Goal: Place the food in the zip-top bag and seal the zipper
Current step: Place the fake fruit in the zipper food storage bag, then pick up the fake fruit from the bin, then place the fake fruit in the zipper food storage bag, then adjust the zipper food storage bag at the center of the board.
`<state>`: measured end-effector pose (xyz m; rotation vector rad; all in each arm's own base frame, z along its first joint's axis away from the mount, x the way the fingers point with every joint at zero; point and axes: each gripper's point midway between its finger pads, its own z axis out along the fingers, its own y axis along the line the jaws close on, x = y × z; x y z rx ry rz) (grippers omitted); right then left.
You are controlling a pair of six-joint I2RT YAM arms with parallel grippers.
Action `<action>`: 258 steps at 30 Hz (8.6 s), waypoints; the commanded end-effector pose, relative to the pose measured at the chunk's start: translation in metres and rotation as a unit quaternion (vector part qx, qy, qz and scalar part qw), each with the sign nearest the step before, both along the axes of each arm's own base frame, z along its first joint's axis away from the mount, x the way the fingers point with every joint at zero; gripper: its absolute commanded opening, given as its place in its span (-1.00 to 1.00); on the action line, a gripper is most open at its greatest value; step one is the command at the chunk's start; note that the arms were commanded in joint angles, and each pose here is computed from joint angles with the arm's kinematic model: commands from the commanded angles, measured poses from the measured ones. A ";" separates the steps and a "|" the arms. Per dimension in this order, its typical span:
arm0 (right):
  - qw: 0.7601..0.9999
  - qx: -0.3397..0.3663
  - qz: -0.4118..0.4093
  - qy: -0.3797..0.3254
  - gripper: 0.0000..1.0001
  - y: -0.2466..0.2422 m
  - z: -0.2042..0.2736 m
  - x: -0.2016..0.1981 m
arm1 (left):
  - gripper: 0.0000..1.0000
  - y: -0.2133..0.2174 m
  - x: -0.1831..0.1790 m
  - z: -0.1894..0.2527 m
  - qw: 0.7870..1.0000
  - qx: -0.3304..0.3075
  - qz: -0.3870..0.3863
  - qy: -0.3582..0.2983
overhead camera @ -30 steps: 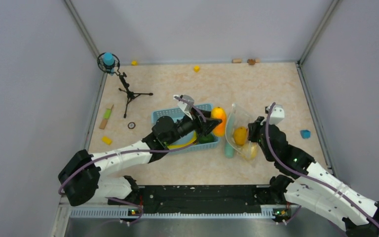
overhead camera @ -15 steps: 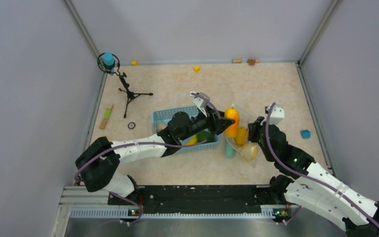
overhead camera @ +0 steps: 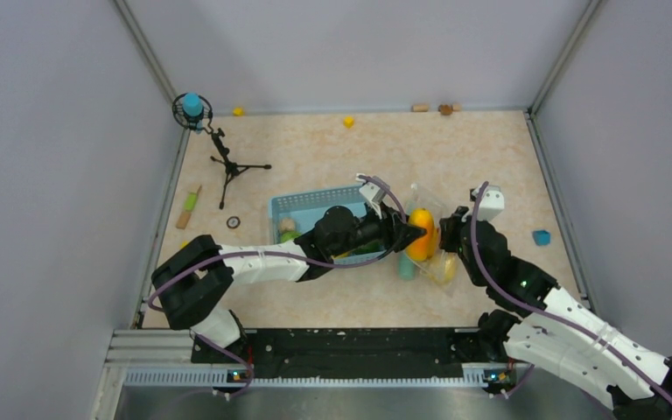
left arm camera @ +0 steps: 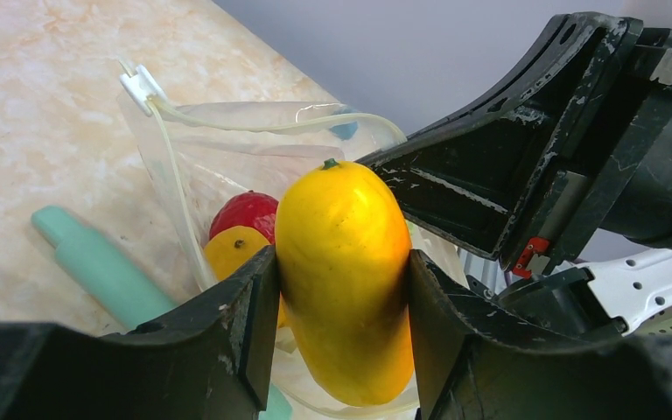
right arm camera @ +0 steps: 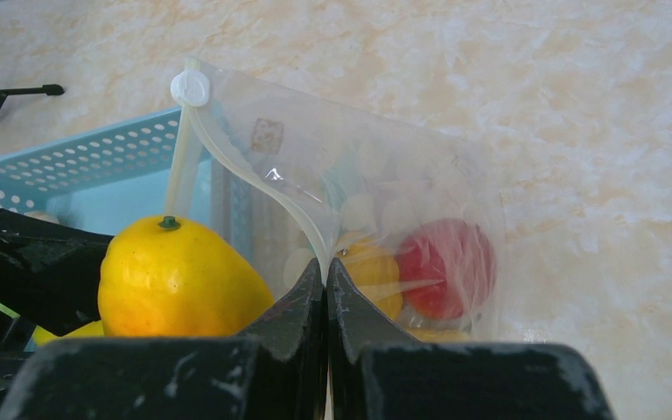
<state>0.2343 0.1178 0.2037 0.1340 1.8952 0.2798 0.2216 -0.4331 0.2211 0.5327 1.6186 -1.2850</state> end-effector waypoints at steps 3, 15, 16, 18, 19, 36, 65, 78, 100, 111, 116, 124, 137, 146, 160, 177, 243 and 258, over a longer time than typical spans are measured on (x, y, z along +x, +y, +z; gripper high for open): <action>1.000 0.010 -0.007 -0.014 -1.00 0.000 0.007 0.004 | 0.30 -0.007 -0.004 0.034 0.999 -0.037 -0.012 -0.025; 1.000 0.011 -0.003 -0.014 -1.00 0.001 0.007 0.003 | 0.91 0.002 -0.005 0.042 0.999 -0.027 0.003 -0.034; 1.000 0.011 -0.003 -0.015 -1.00 0.001 0.008 0.003 | 0.93 0.005 0.000 0.043 0.999 -0.027 0.018 -0.035; 1.000 0.011 -0.002 -0.014 -1.00 0.002 0.007 0.003 | 0.94 0.010 0.010 0.044 0.998 -0.025 0.050 -0.036; 1.000 0.013 -0.001 -0.014 -1.00 0.002 0.008 0.003 | 0.94 0.012 0.013 0.045 0.997 -0.021 0.059 -0.037; 0.999 0.031 0.001 -0.024 -1.00 0.001 0.024 0.000 | 0.94 0.142 0.062 0.052 0.931 0.074 0.356 -0.042; 0.990 0.031 -0.132 -0.031 -1.00 -0.038 0.023 0.008 | 0.94 0.136 0.069 -0.097 0.919 0.253 0.231 0.196; 0.988 0.046 -0.134 -0.055 -1.00 -0.044 0.029 0.004 | 0.94 0.114 0.055 -0.149 0.897 0.269 0.193 0.293; 0.990 0.032 -0.128 -0.050 -1.00 -0.043 0.022 0.005 | -0.20 0.103 0.053 -0.147 0.904 0.234 0.180 0.309; 0.991 0.035 -0.119 -0.049 -1.00 -0.041 0.022 0.004 | -0.39 0.113 0.059 -0.123 0.912 0.220 0.205 0.279; 0.991 0.038 -0.115 -0.051 -1.00 -0.040 0.024 0.003 | -0.39 0.124 0.067 -0.096 0.920 0.204 0.234 0.240; 0.992 0.039 -0.108 -0.050 -1.00 -0.038 0.024 0.003 | -0.39 0.109 0.056 -0.030 0.968 0.142 0.156 0.139; 0.995 0.043 -0.081 -0.050 -1.00 -0.029 0.026 0.002 | -0.39 0.068 0.007 0.031 0.997 0.078 0.000 0.020; 0.996 0.051 -0.061 -0.052 -1.00 -0.023 0.028 0.000 | -0.39 0.046 -0.016 0.058 0.997 0.031 -0.070 -0.013; 0.993 0.102 -0.027 -0.052 -1.00 -0.011 0.038 -0.008 | -0.40 0.002 -0.004 0.072 0.999 0.007 -0.036 -0.035; 0.987 0.156 0.033 -0.018 -0.96 0.019 0.044 -0.017 | 0.62 -0.017 0.019 0.049 0.994 0.061 0.062 -0.063; 0.969 -0.132 -0.133 0.160 -0.93 -0.053 0.005 -0.024 | -1.00 -0.001 -0.031 0.102 0.996 0.037 -0.039 -0.072; 0.992 -0.025 -0.100 0.069 -0.91 -0.068 0.059 -0.044 | -1.00 -0.003 0.027 0.056 0.995 0.098 0.004 -0.018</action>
